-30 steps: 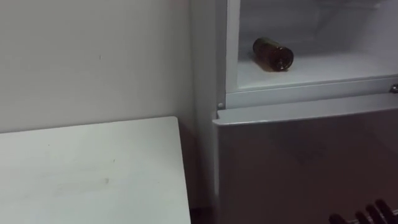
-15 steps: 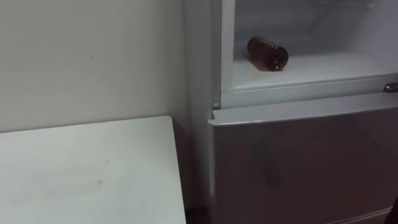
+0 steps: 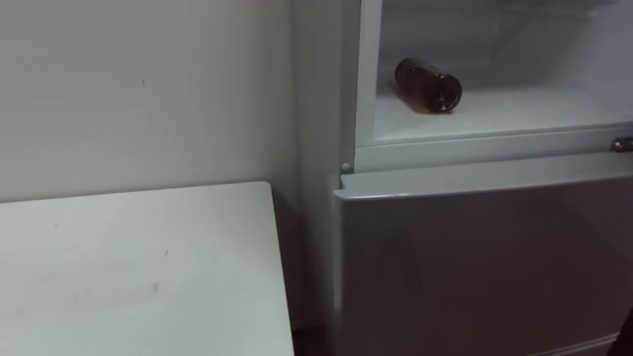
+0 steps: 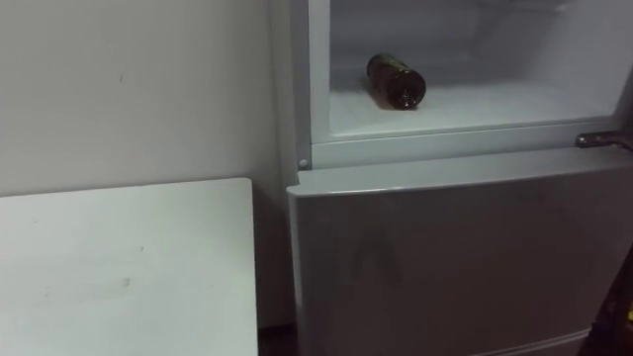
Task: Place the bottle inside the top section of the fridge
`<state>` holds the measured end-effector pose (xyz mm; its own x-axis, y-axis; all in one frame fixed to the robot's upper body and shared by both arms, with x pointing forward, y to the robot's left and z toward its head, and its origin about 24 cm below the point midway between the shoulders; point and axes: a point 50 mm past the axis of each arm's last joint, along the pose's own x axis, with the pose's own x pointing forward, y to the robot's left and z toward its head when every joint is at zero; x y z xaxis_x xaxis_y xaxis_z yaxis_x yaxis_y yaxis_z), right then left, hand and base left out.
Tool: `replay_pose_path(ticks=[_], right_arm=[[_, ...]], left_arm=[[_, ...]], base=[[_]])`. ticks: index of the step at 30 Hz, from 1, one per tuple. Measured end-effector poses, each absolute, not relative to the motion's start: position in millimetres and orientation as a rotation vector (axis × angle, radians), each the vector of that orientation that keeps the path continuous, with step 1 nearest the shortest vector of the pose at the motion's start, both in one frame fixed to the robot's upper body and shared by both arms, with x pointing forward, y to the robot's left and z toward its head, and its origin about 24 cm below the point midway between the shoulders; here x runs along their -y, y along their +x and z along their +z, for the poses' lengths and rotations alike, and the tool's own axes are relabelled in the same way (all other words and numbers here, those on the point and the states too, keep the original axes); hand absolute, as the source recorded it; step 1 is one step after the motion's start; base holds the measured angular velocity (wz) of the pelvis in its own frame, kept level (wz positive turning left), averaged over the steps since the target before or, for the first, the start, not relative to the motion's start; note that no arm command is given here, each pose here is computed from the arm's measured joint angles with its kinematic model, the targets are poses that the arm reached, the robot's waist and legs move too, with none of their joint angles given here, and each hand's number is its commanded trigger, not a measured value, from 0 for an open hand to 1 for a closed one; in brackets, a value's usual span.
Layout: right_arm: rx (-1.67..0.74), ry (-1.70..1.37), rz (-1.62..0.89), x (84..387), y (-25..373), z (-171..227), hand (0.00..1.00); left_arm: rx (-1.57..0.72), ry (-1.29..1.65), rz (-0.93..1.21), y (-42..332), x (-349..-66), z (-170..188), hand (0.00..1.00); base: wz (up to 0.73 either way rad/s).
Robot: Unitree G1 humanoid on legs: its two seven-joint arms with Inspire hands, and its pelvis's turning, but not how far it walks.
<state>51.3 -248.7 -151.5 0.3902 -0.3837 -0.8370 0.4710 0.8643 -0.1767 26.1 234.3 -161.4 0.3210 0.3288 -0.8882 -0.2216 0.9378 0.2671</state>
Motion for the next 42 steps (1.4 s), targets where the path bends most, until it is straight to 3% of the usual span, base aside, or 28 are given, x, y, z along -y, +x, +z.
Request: replay_pose_path(ticks=[8,15,19,28,42], right_arm=[[-0.992,0.152,-0.637,257,58,-148,0.00],[-0.841,0.222,-0.950,297,65,-128,0.00],[-0.609,0.235,-1.073,330,93,-91,0.00],[-0.317,0.218,-1.336,385,100,-30,0.00],[0.058,0.152,-1.447,423,119,61,0.00]], left_arm=[[-1.198,0.106,0.372,22,-236,-161,0.00],[-1.209,0.086,0.456,12,-249,-159,0.00],[-1.213,0.108,0.491,3,-262,-154,0.00],[-1.175,0.133,0.521,8,-275,-148,0.00],[-1.186,0.178,0.529,1,-285,-144,0.00]], base=[[0.00],[-0.02],[-0.01],[0.00],[-0.03]])
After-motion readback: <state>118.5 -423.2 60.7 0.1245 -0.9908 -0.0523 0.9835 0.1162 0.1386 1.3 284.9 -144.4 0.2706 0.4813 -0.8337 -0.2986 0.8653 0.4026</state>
